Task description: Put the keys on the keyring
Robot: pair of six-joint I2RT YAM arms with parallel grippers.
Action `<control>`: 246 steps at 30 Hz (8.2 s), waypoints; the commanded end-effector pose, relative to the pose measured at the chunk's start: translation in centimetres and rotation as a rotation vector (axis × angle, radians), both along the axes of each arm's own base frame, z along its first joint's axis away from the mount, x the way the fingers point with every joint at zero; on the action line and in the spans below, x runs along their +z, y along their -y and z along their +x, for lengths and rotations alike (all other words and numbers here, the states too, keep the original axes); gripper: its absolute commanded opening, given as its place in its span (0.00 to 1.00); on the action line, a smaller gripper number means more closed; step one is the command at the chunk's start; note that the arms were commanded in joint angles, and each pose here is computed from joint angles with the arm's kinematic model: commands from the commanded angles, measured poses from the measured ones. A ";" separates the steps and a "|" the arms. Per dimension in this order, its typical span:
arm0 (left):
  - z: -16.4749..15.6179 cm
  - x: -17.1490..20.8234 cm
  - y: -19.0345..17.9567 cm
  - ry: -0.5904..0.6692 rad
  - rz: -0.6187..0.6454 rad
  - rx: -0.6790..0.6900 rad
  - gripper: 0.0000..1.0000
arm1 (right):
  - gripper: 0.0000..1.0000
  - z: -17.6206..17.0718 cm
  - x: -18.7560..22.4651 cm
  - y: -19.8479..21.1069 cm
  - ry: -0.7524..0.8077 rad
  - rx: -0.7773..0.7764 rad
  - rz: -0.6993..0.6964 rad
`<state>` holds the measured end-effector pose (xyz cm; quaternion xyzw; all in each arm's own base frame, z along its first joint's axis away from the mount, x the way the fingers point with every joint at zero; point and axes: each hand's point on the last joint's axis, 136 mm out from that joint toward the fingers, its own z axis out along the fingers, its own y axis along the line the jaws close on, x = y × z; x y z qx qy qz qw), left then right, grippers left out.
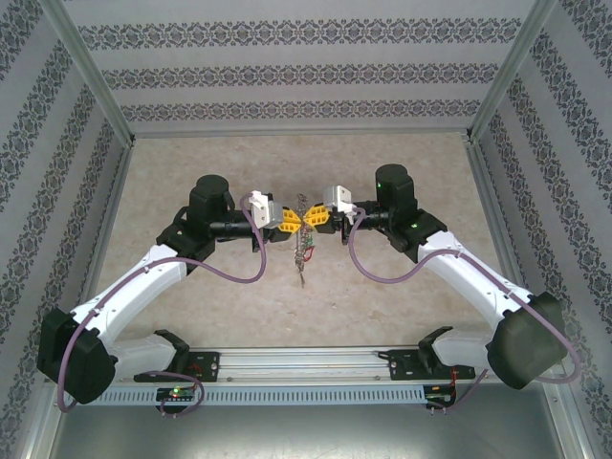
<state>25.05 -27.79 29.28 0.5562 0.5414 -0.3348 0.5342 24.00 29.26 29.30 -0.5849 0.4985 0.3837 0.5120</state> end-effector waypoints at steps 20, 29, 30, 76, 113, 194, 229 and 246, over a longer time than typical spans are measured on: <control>1.9 0.1 -0.2 0.016 -0.026 0.115 0.18 | 0.00 -0.9 1.7 0.5 0.062 0.024 0.047; 1.1 1.1 0.5 -0.003 -0.069 0.044 0.18 | 0.00 -0.9 2.0 0.4 0.063 0.030 0.052; 1.0 1.1 0.5 -0.003 -0.071 0.032 0.18 | 0.00 -0.8 2.0 0.4 0.064 0.026 0.051; 0.7 2.4 0.6 -0.080 -0.097 -0.033 0.08 | 0.00 -0.6 0.8 0.9 0.078 -0.023 0.021; 1.8 1.1 0.0 -0.085 -0.076 0.063 0.00 | 0.08 0.1 0.3 0.7 0.063 -0.055 0.011; 22.7 -26.0 -28.9 -1.389 0.366 1.327 0.44 | 0.00 3.0 -2.0 2.4 0.051 -0.218 -0.078; 21.9 -23.5 -24.8 -1.386 0.318 1.017 0.00 | 0.00 2.9 -1.9 2.8 0.027 -0.225 -0.084; 14.1 -6.9 -8.8 -0.599 0.235 0.370 0.00 | 0.00 3.0 -2.2 1.8 -0.054 -0.174 -0.097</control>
